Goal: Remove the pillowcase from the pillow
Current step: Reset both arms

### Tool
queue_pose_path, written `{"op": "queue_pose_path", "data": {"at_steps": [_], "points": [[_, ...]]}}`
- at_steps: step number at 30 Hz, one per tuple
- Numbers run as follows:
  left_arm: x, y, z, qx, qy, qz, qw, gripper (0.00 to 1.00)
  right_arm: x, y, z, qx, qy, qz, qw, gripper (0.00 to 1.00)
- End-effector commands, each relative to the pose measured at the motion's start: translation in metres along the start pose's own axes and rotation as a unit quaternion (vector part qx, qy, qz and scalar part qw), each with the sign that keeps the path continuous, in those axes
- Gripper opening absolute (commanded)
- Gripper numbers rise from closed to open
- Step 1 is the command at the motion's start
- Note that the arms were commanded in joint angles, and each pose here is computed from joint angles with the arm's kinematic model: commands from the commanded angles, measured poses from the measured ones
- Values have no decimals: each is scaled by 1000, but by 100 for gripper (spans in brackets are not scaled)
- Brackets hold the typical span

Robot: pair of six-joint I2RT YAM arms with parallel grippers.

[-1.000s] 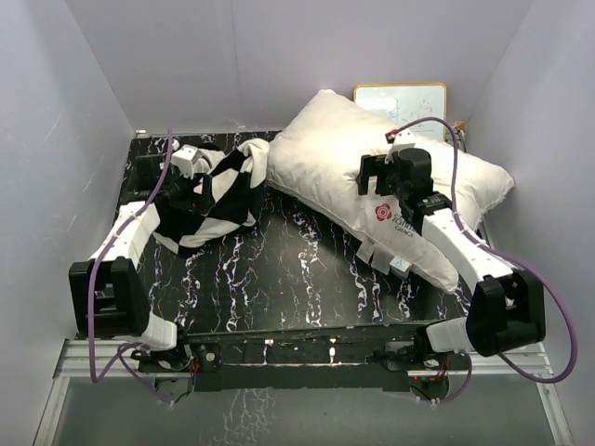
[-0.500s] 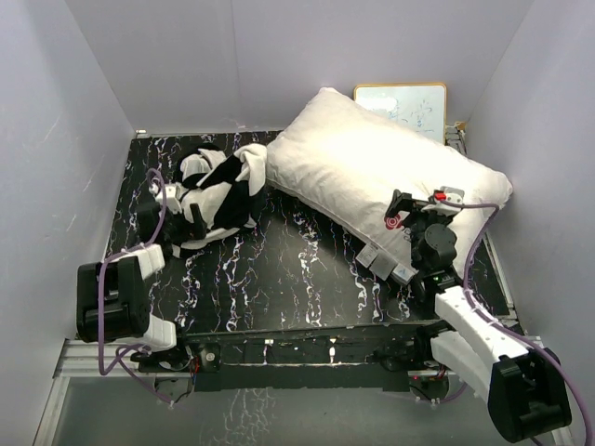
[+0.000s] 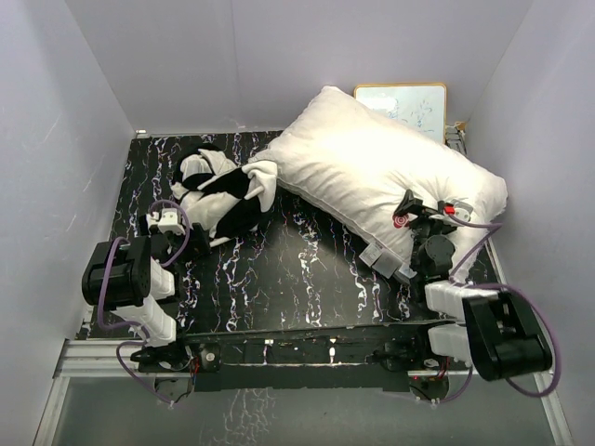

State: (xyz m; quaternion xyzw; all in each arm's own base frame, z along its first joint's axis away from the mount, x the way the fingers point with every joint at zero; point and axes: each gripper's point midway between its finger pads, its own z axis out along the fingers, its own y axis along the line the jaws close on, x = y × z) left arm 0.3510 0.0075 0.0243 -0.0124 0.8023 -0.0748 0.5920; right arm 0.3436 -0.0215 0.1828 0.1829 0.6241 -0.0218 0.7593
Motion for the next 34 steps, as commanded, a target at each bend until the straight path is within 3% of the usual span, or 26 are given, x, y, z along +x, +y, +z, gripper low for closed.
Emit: {"op": "queue_pose_path", "data": {"at_steps": [1, 6, 10, 34], "points": [[-26, 5, 3, -20, -52, 13, 998, 97, 71, -17, -3, -4, 99, -84, 992, 98], [-17, 7, 19, -47, -11, 30, 998, 97, 98, 17, -2, -142, 114, -121, 976, 99], [-18, 6, 18, -46, -13, 31, 998, 97, 107, 5, 11, -120, 148, -101, 976, 98], [-16, 5, 20, -50, -6, 38, 998, 97, 108, 18, 7, -169, 146, -115, 968, 98]]}}
